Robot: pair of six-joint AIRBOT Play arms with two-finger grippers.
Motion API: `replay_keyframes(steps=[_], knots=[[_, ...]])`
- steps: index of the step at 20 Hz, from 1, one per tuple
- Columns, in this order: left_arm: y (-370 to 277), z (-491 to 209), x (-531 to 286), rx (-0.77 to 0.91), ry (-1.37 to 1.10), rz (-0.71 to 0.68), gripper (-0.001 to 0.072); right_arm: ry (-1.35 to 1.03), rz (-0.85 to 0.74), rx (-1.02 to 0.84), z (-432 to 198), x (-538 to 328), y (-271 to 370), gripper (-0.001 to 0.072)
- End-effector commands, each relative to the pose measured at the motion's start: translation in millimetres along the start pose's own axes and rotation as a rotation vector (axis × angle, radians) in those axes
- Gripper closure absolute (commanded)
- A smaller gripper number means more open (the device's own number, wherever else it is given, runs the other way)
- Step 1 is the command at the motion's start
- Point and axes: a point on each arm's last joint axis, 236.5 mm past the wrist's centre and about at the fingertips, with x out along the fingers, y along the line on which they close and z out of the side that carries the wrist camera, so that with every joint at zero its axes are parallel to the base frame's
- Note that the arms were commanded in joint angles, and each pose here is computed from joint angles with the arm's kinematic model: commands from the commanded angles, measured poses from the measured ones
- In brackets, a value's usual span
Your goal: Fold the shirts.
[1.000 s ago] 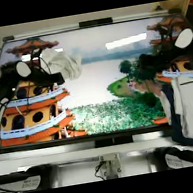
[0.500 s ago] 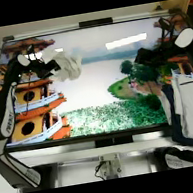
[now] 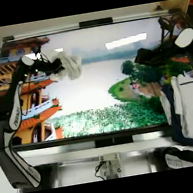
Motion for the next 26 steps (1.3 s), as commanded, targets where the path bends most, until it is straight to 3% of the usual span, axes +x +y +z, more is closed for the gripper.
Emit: replay_keyframes(steps=[1, 5, 9, 13, 18, 19, 20, 21, 25, 26], knots=[[-100, 48, -100, 0.266, -0.196, -0.088, 0.0672, -0.02, 0.006, -0.101, -1, -17, 7, 0.0157], [-278, 20, -278, 0.552, -0.45, -0.26, 0.0672, -0.296, -0.07, -0.243, 34, -125, 25, 0.0157], [-392, -72, -347, 0.708, -0.46, -0.488, 0.0671, -0.622, -0.081, -0.334, 34, -267, 61, 0.0157], [-427, -150, -273, 0.699, -0.249, -0.538, 0.0671, -0.648, -0.097, -0.329, -17, -317, 62, 0.0157], [-383, -268, -92, 0.565, 0.174, -0.407, 0.0664, -0.297, -0.247, -0.222, -73, -272, 8, 0.0155], [-368, -285, -64, 0.53, 0.246, -0.367, 0.0511, -0.252, -0.252, -0.212, -76, -257, 2, 0.004], [-353, -297, -44, 0.488, 0.317, -0.332, 0.0195, -0.197, -0.251, -0.203, -80, -238, -3, 0.0034], [-332, -301, -35, 0.472, 0.391, -0.288, -0.0013, -0.127, -0.256, -0.187, -85, -215, -11, 0.0034], [-209, -231, -61, 0.391, 0.507, -0.057, -0.0008, 0.161, -0.245, -0.132, -126, -113, -44, 0.0034], [-166, -209, -75, 0.356, 0.517, 0.034, 0.0042, 0.237, -0.224, -0.118, -142, -89, -48, 0.0034]])
